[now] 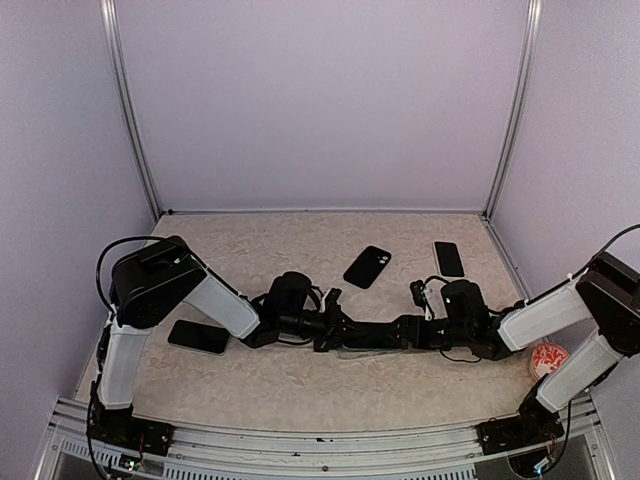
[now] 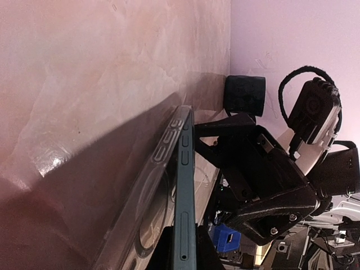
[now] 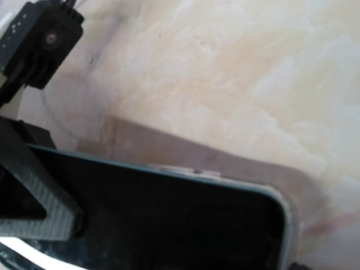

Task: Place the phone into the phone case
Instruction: Install the phone on the phone case.

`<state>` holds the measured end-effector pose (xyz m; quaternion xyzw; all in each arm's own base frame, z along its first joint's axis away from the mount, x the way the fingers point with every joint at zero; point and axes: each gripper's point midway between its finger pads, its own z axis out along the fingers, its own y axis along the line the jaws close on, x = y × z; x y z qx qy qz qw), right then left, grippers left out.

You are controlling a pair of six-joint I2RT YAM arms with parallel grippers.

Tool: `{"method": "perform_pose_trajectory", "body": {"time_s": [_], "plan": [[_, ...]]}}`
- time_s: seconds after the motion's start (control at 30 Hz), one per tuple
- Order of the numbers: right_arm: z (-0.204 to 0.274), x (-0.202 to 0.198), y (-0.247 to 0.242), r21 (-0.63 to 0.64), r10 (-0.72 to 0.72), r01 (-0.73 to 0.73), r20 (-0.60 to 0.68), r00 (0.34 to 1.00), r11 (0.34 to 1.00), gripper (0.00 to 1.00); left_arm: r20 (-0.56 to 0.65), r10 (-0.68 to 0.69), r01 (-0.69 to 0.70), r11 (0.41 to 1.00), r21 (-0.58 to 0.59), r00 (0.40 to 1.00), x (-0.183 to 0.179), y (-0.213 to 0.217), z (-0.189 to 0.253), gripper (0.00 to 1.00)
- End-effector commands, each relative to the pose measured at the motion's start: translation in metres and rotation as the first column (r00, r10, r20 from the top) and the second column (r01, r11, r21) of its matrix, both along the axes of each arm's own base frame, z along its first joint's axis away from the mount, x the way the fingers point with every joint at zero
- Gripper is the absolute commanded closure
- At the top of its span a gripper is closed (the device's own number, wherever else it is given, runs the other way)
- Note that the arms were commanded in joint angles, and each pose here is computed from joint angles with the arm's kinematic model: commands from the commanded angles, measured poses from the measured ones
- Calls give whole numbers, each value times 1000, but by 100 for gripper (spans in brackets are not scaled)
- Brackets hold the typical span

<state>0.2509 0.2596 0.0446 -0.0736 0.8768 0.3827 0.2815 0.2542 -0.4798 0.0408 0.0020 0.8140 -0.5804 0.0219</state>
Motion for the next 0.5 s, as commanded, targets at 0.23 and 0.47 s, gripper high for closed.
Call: {"method": "perform_pose_trajectory", "body": {"time_s": [0.23, 0.47], "plan": [[7, -18, 25, 48, 118, -116, -33, 992, 992, 18, -142, 29, -15, 996, 93, 989, -23, 14, -47, 100], [7, -17, 27, 58, 117, -115, -37, 992, 992, 18, -193, 19, -7, 998, 65, 981, -29, 14, -52, 100]]}}
